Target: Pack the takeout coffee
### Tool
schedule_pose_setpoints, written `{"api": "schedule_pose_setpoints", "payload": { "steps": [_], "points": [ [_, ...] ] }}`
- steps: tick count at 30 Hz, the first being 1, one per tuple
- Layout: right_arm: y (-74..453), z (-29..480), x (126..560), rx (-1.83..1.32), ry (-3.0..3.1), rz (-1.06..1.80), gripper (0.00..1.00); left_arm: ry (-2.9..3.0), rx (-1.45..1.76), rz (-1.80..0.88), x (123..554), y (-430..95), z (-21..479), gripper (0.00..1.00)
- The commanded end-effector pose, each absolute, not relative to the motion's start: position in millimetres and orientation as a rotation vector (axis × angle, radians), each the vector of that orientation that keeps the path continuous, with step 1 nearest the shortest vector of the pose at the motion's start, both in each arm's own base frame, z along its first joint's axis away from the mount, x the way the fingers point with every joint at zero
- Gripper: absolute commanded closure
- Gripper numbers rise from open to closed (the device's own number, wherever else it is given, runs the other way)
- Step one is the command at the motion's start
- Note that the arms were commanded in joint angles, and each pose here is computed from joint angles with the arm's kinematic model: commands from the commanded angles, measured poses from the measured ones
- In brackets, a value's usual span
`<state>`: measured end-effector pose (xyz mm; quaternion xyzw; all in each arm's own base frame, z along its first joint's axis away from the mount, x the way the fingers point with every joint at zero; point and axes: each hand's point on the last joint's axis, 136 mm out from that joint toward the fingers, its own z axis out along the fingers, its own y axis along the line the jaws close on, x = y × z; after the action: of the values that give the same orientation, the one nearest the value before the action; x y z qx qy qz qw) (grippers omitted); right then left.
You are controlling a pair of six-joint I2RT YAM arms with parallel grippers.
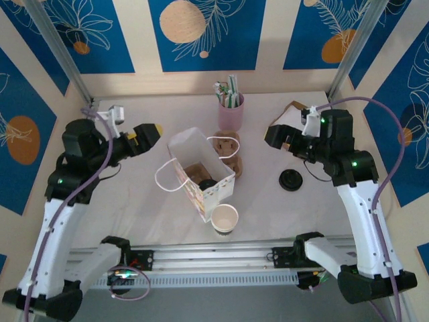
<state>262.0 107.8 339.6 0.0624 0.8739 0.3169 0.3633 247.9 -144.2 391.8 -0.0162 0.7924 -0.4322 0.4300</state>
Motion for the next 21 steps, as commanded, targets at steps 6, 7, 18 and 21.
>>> {"api": "schedule_pose_setpoints", "payload": {
  "steps": [6,7,18,21],
  "points": [
    [113.7,350.4,254.3,0.121,2.213,0.997,0.01,2.016,-0.012,-0.989,217.5,-132.2,384.0,0.0],
    [115.4,351.9,253.6,0.096,2.201,1.018,0.01,2.019,-0.014,-0.987,217.4,-132.0,382.8,0.0],
    [127.5,362.7,270.1,0.003,2.155,1.111,0.11,2.034,0.035,-0.984,243.0,-141.7,380.4,0.0],
    [128.4,360.4,277.3,0.001,2.168,1.062,0.12,2.044,0.057,-0.99,256.7,-147.3,379.8,0.0]
  ]
}}
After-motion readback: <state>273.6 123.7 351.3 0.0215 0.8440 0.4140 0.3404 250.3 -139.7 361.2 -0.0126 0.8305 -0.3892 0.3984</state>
